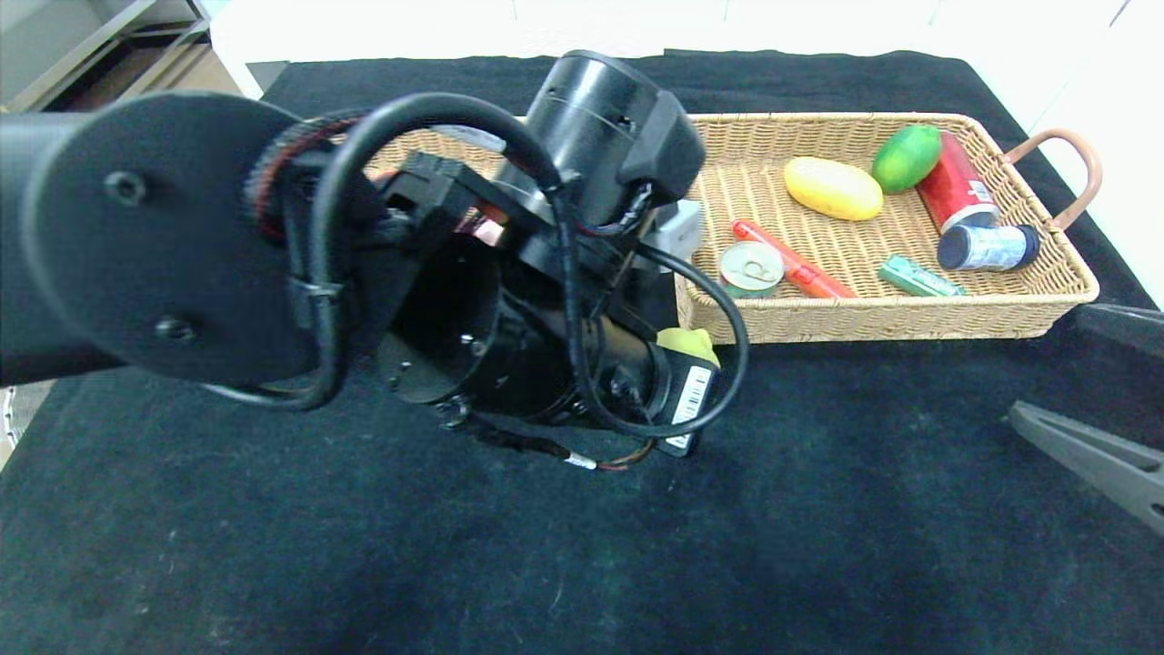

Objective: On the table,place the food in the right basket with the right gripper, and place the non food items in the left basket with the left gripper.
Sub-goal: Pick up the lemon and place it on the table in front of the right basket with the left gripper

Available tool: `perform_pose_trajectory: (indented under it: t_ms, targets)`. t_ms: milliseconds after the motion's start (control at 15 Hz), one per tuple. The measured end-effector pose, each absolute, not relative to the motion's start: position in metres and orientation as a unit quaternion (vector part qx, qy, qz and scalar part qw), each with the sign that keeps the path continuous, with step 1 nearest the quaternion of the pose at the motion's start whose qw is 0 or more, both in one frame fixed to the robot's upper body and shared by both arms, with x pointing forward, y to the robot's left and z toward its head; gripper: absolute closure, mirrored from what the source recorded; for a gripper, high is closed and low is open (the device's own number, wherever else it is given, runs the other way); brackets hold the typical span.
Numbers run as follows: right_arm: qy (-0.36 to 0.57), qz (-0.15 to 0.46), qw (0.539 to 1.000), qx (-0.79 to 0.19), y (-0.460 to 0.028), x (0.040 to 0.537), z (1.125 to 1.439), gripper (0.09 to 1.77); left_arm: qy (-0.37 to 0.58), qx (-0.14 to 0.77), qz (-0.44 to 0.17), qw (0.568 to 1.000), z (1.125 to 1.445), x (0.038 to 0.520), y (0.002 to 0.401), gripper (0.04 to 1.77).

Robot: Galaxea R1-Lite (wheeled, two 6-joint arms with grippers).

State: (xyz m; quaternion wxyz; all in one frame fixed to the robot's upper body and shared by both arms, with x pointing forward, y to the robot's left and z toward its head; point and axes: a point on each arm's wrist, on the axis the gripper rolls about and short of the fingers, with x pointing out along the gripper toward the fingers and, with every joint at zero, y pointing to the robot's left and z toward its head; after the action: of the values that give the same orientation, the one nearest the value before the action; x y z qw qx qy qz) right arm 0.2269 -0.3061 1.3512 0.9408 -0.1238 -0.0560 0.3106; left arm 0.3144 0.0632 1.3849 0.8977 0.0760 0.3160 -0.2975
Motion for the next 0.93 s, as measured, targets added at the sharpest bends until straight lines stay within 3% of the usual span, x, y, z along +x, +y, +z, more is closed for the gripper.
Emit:
perform_pose_trajectory:
  t_ms: [467,933]
  targets:
    - [-0.070,0.307,0.940,-0.127,-0.308,0.218,1.354,0.15,0.301,0.100,-0.301,0.899,1.355,0.326,0.005,0.76]
    - [-0.063,0.316,0.938,-0.128,-0.306,0.219,1.350,0.15,0.300,0.113,-0.277,0.906,1.329,0.340,-0.014,0.76]
